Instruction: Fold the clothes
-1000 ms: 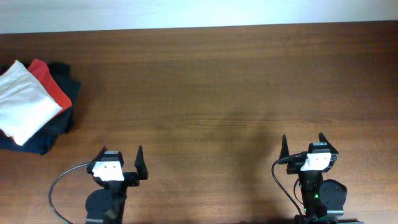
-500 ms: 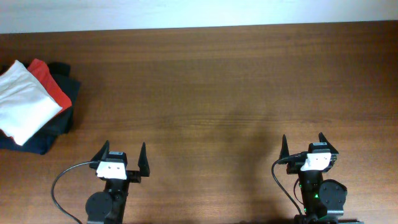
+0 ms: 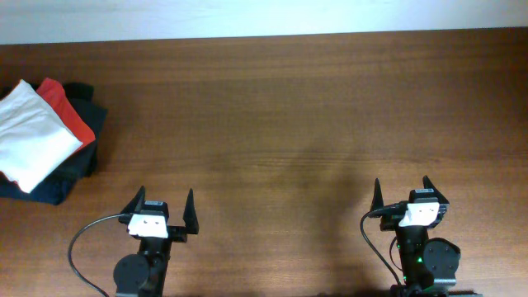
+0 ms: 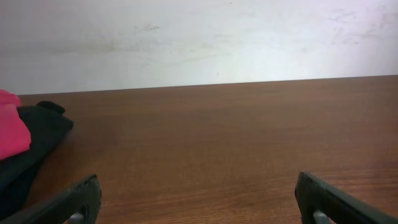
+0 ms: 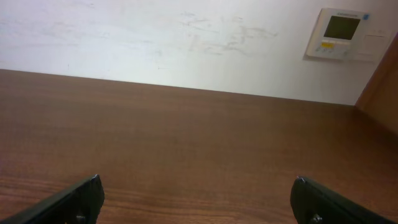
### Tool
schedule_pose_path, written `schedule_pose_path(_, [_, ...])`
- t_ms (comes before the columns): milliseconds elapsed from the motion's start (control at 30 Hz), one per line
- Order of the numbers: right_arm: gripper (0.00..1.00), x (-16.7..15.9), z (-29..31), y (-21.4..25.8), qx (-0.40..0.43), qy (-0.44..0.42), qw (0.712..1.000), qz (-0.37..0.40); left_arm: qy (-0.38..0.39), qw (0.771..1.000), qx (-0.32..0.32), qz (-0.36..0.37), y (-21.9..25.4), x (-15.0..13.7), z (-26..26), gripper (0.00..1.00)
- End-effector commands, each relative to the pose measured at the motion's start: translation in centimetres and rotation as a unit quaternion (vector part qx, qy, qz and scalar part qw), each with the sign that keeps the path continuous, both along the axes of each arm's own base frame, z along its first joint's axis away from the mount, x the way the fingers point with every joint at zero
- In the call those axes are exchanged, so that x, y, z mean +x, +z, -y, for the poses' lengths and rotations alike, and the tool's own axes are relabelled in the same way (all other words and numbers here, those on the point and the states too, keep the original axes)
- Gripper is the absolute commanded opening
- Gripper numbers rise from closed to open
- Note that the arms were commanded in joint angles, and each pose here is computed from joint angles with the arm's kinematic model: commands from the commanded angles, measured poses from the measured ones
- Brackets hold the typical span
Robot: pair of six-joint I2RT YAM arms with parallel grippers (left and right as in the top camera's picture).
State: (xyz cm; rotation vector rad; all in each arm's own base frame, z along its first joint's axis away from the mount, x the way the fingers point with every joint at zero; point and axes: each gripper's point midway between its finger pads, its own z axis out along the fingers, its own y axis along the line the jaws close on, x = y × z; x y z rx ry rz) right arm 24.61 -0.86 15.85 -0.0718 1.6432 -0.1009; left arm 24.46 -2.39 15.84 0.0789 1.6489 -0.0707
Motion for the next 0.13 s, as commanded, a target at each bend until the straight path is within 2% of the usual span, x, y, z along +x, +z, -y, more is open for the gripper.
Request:
schedule_pose_path(0, [0.99,-0.02,0.01,-0.27,-0.002,-0.001,1.000,-0.003,-0.005,1.000,0.007,0.001,-0.21,0.00,0.12,0.99])
schedule_pose_path(100, [0.99,-0.02,0.01,-0.27,-0.002,-0.001,1.000,-0.003,-0.005,1.000,0.007,0.001,-0.21,0.00,0.12,0.99])
